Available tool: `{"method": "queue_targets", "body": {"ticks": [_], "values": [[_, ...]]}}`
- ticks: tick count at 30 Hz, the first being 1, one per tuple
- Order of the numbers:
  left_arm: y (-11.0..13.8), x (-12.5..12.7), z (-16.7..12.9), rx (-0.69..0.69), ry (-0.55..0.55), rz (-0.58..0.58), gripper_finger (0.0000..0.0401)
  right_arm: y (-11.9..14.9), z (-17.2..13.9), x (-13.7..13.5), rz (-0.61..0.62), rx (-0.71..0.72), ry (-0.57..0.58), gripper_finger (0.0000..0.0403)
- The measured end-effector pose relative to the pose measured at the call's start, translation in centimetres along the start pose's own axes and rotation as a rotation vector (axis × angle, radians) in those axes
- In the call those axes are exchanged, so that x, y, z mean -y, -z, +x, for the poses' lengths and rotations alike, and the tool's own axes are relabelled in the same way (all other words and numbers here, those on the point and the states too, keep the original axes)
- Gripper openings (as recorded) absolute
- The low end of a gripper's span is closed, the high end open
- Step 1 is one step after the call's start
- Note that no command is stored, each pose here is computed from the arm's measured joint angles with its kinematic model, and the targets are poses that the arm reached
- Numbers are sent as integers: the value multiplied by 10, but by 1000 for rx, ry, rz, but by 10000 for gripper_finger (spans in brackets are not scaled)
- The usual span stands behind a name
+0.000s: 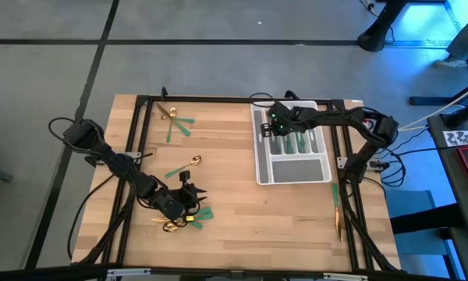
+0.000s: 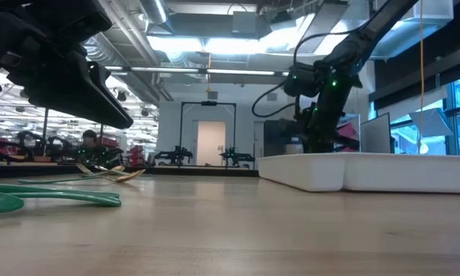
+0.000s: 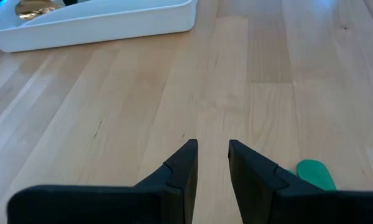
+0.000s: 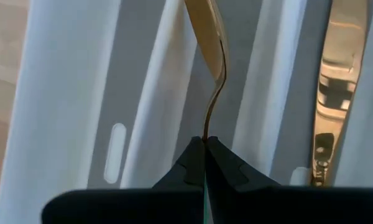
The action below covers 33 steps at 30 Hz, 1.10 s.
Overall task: Sort silverware
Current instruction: Put the green spoon into the silverware tray, then put the green table knife into the silverware tray
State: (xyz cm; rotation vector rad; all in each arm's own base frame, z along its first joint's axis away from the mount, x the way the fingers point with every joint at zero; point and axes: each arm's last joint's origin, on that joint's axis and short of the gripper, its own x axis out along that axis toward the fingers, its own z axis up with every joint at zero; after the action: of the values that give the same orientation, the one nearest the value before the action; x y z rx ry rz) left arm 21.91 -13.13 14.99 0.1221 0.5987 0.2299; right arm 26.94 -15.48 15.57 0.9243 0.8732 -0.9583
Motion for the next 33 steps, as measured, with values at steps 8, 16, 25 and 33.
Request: {"method": "queue_targets", "body": {"ticks": [8, 16, 25, 33], "values": [[0, 0, 0, 0, 0, 0, 81, 1, 0, -1, -6, -14, -12, 22], [0, 0, 0, 0, 0, 0, 81, -2, -10, -3, -172, 14, -22, 101], [1, 2, -2, 2, 11, -9, 81, 37, -67, -33, -471, 71, 76, 108], [2, 6, -6, 6, 29, -23, 81, 171, -114, -61, -794, -63, 29, 80]]}}
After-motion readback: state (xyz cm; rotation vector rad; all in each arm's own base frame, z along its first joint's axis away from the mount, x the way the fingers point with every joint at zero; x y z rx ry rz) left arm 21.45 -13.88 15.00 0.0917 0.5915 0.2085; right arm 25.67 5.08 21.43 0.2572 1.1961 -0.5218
